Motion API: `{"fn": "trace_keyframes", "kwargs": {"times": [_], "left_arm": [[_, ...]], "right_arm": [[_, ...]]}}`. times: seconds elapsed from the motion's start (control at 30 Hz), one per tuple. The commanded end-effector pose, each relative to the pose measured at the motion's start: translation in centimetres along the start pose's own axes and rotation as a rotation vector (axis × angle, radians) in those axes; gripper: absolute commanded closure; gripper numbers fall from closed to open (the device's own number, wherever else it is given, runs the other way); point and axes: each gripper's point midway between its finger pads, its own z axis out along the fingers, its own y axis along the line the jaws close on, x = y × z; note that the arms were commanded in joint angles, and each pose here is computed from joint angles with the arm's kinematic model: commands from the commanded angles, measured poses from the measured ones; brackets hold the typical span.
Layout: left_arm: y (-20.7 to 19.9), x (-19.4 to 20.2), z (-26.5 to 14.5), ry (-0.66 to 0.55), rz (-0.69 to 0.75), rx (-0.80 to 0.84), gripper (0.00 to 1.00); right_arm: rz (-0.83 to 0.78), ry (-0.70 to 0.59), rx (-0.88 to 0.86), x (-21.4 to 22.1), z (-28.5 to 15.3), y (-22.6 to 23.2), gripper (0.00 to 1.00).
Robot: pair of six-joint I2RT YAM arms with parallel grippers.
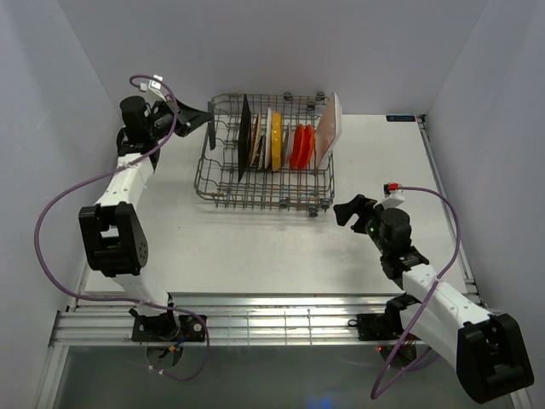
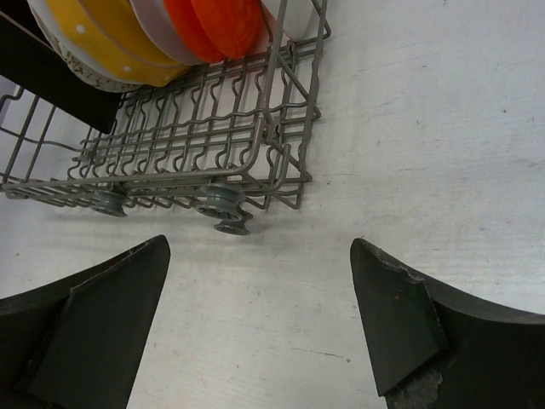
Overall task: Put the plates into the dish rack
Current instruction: Insert the plate into the dish rack.
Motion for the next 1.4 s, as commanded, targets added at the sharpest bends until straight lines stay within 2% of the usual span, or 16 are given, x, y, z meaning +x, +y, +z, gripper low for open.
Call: {"fn": "trace_keyframes", "kwargs": {"times": [0.0,0.17,0.3,0.53,1.37], "left_arm": [[-3.3,-1.9,0.7,-0.005,0.109,0.114,1.0],[-2.0,-2.5,2.1,0.0,0.108,0.112,1.0],[0.0,-1.6,4.0,0.067,0.073,0.144,1.0],[1.5,-1.3,5.3,0.082,0.043,0.149,1.0],[6.0,1.7,6.8,0.124,-0.023,0.142,1.0]], "right_arm": [[-0.004,-0.048,-0.032,-1.3,0.2,0.8,0.08],[-0.004,-0.047,-0.03,-1.3,0.2,0.7,0.08],[-0.004,-0.044,-0.035,-1.2,0.2,0.9,0.08],[-0.004,-0.041,-0.03,-1.2,0.3,0.8,0.08],[-0.005,-0.038,-0.027,-1.1,0.3,0.7,0.08]]}}
